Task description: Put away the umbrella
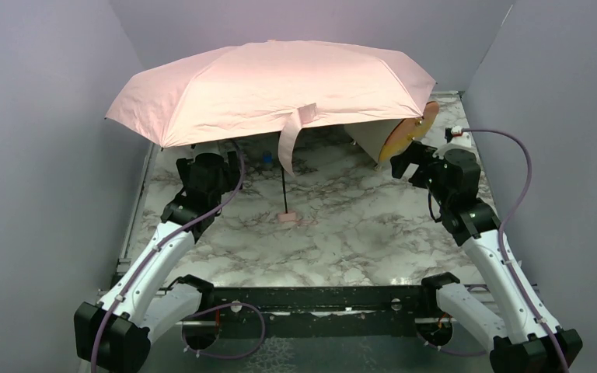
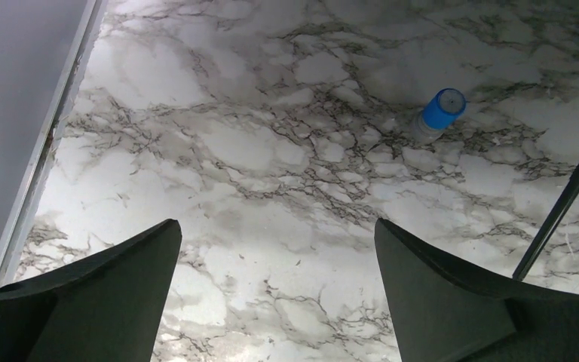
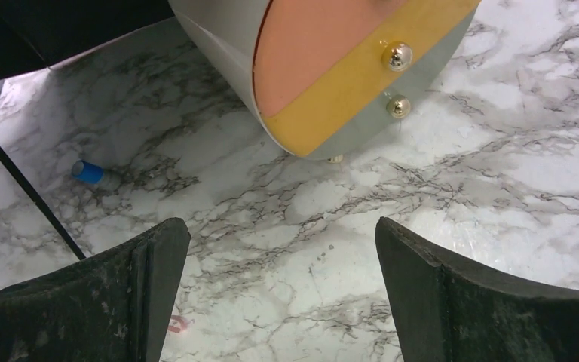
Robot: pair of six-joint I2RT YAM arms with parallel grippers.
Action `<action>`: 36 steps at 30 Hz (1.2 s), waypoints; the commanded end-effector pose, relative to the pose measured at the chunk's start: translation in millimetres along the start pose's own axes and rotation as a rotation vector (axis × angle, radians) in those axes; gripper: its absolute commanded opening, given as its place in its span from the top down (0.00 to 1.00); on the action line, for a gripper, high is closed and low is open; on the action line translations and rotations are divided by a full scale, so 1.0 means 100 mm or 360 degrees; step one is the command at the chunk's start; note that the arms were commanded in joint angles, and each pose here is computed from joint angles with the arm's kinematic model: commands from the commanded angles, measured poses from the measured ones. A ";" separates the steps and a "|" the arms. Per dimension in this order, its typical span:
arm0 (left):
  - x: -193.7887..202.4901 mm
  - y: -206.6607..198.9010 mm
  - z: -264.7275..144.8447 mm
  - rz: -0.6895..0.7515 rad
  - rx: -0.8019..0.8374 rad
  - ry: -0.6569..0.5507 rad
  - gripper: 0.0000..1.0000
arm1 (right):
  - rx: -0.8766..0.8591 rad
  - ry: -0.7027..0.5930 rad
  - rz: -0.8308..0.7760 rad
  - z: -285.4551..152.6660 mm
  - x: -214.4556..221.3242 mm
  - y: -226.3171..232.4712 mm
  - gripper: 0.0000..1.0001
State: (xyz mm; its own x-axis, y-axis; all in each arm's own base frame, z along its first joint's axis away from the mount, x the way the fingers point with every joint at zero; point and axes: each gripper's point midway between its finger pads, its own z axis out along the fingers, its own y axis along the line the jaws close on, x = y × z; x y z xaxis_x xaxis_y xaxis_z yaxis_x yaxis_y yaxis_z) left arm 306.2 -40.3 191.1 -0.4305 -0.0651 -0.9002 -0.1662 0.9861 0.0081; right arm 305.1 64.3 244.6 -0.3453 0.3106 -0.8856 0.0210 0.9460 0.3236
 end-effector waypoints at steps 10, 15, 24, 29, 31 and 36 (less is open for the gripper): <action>-0.34 -0.18 -0.10 -0.0089 0.0175 -0.0122 0.01 | -0.0192 -0.0109 -0.0004 -0.08 -0.26 0.24 0.00; -0.39 -0.46 -0.09 -0.0214 0.0385 -0.0146 0.01 | -0.0368 -0.0090 -0.0042 -0.10 -0.19 0.41 0.00; -0.51 -1.11 0.00 -0.0456 0.0866 -0.0255 0.02 | -0.0546 -0.0044 -0.0028 -0.15 -0.03 0.56 0.00; -0.47 -1.51 0.09 -0.0367 0.1069 -0.0261 0.03 | -0.0554 -0.0024 -0.0029 -0.16 0.06 0.54 0.00; -0.45 -1.63 0.15 -0.0318 0.1086 -0.0245 0.04 | -0.0555 -0.0006 -0.0025 -0.17 0.09 0.53 0.00; -0.34 -1.80 0.32 -0.0292 0.1103 -0.0183 0.06 | -0.0579 0.0012 -0.0007 -0.19 0.14 0.55 0.00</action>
State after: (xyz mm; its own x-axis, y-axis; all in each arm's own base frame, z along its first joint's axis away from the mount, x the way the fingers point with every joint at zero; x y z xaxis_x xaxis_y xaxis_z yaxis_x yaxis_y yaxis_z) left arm 364.8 -190.4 178.5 -0.4150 -0.2451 -0.8762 0.3024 0.8712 -0.3869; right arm 287.2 113.8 250.5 -0.3667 0.2953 -0.8822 -0.2751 0.8715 0.4060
